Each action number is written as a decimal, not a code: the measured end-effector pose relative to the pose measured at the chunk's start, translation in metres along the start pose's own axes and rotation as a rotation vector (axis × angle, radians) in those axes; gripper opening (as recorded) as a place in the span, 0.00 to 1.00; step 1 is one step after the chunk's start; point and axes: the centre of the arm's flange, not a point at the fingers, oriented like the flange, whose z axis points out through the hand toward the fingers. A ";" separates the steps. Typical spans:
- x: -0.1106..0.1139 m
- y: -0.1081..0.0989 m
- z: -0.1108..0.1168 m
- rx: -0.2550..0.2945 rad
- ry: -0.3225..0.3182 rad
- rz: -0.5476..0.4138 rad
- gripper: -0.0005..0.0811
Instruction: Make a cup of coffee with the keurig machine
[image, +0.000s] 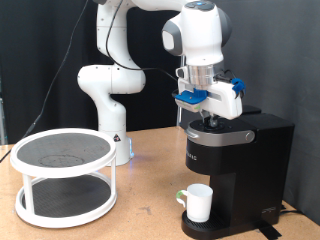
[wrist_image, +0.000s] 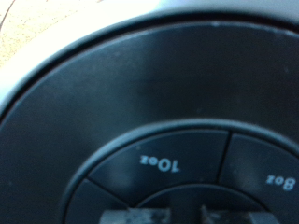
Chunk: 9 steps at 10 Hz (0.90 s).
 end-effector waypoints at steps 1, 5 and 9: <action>0.000 0.000 0.001 -0.002 0.001 0.000 0.01; 0.000 0.000 0.002 -0.009 0.006 -0.001 0.01; 0.001 0.003 0.002 -0.061 0.036 0.000 0.01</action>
